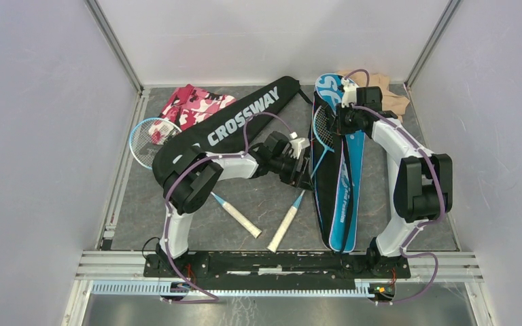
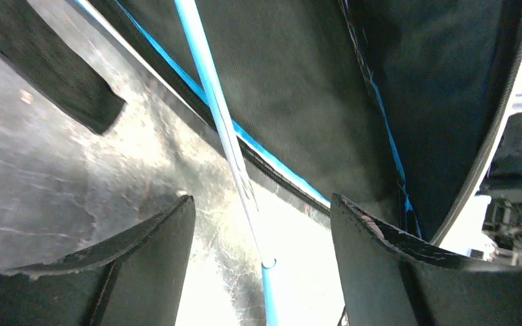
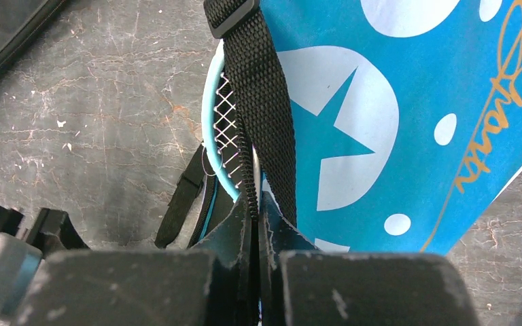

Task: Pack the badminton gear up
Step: Place the racket in the racket bag.

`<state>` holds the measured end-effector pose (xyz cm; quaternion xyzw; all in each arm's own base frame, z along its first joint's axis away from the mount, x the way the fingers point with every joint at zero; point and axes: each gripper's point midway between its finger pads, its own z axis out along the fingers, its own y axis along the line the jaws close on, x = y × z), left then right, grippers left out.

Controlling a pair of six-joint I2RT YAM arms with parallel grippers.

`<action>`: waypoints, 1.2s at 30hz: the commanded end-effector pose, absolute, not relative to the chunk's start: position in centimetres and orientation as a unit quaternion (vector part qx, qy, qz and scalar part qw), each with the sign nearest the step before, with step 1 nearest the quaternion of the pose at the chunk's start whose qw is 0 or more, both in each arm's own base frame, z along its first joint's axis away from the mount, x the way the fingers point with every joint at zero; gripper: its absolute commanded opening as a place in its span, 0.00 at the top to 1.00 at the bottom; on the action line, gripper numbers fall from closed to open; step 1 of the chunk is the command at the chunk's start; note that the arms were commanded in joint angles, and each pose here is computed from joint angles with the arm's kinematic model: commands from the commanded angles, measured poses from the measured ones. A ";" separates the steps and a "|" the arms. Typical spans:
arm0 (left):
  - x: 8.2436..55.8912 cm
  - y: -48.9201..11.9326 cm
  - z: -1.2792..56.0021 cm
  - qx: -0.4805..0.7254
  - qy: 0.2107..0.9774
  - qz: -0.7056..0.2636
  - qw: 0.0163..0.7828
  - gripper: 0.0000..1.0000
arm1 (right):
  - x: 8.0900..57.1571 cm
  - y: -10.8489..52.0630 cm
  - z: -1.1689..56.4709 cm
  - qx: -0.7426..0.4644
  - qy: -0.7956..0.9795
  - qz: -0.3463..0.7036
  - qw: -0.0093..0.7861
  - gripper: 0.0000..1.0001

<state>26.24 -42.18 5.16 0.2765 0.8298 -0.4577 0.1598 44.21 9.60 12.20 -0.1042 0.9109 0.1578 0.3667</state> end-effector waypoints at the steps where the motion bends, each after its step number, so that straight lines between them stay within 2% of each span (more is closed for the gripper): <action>1: 24.0 -42.6 6.7 0.316 0.792 -0.496 0.161 0.24 | 46.2 9.3 15.0 -0.104 0.893 0.161 0.408 1.00; 12: 21.1 -41.8 5.1 0.320 0.788 -0.509 0.134 0.47 | 45.7 9.3 14.4 -0.109 0.896 0.167 0.398 1.00; 25: 22.7 -44.1 8.1 0.280 0.785 -0.536 0.135 0.98 | 43.6 10.4 13.4 -0.100 0.891 0.204 0.393 1.00; 36: 27.6 -48.1 12.0 0.197 0.796 -0.549 0.160 0.98 | 42.5 11.3 13.8 -0.087 0.882 0.239 0.397 1.00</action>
